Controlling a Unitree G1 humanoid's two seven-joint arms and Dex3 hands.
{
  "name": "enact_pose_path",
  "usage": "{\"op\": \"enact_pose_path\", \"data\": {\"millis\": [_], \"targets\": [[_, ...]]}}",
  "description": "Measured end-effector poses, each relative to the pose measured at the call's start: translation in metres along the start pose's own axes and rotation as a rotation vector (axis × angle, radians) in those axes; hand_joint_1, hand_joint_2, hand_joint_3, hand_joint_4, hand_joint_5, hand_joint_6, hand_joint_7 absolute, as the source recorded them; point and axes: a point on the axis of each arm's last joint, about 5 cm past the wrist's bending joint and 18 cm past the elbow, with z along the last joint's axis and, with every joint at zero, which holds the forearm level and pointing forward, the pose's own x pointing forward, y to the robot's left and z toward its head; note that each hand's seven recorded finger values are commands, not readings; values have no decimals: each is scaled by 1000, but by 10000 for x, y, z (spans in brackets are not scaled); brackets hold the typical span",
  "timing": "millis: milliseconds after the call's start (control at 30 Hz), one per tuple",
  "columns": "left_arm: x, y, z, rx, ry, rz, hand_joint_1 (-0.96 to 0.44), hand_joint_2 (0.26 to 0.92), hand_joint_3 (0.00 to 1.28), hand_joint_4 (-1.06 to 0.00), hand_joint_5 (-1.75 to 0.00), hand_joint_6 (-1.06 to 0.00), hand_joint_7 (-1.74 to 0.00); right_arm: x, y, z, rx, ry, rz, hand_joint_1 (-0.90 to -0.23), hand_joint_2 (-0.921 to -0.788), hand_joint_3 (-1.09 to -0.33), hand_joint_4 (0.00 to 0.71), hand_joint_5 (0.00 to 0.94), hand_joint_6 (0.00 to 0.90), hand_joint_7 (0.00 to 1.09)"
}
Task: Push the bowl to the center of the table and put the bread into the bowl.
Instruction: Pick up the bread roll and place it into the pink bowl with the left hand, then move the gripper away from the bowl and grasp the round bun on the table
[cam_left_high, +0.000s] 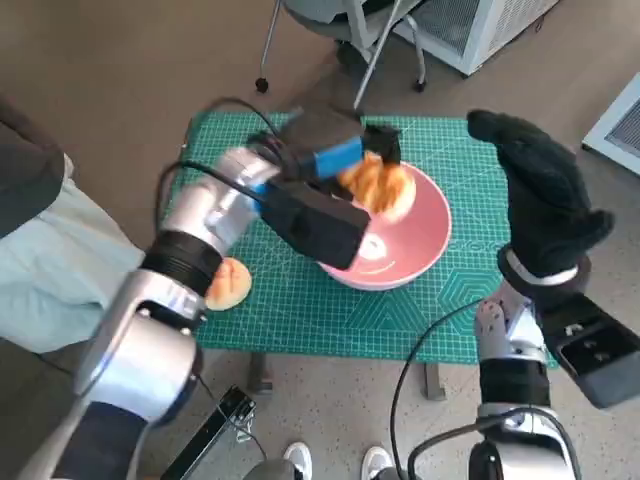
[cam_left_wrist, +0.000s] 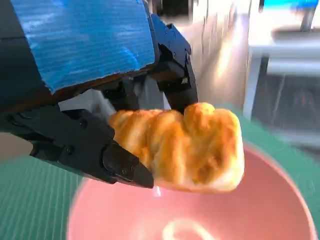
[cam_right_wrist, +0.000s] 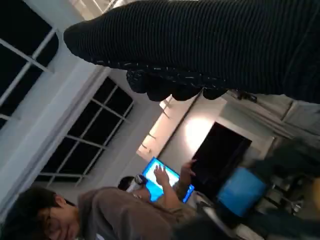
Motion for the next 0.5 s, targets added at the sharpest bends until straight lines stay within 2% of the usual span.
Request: {"op": "enact_pose_path", "data": {"millis": [33, 100, 267, 500], "targets": [[1, -11, -9, -10, 14, -34, -169, 787, 94, -55, -105, -53, -477, 0, 0, 5, 0, -1, -1, -546, -921, -635, 352, 0, 15, 854], [-4, -26, -32, -33, 37, -79, -177, 774, 77, -28, -53, -27, -401, 2, 0, 15, -2, -3, -1, -544, -921, -637, 351, 0, 9, 864], [-37, -45, -91, -84, 64, -138, -206, 766, 57, -4, -8, -4, -349, 0, 4, 35, -3, -6, -7, -542, -921, -640, 348, 0, 2, 877], [-177, -10, -194, -125, 4, -65, -230, 774, 46, -2, -1, -10, -345, -17, 15, 43, -3, -1, -18, -536, -921, -639, 347, 0, -1, 882]]}}
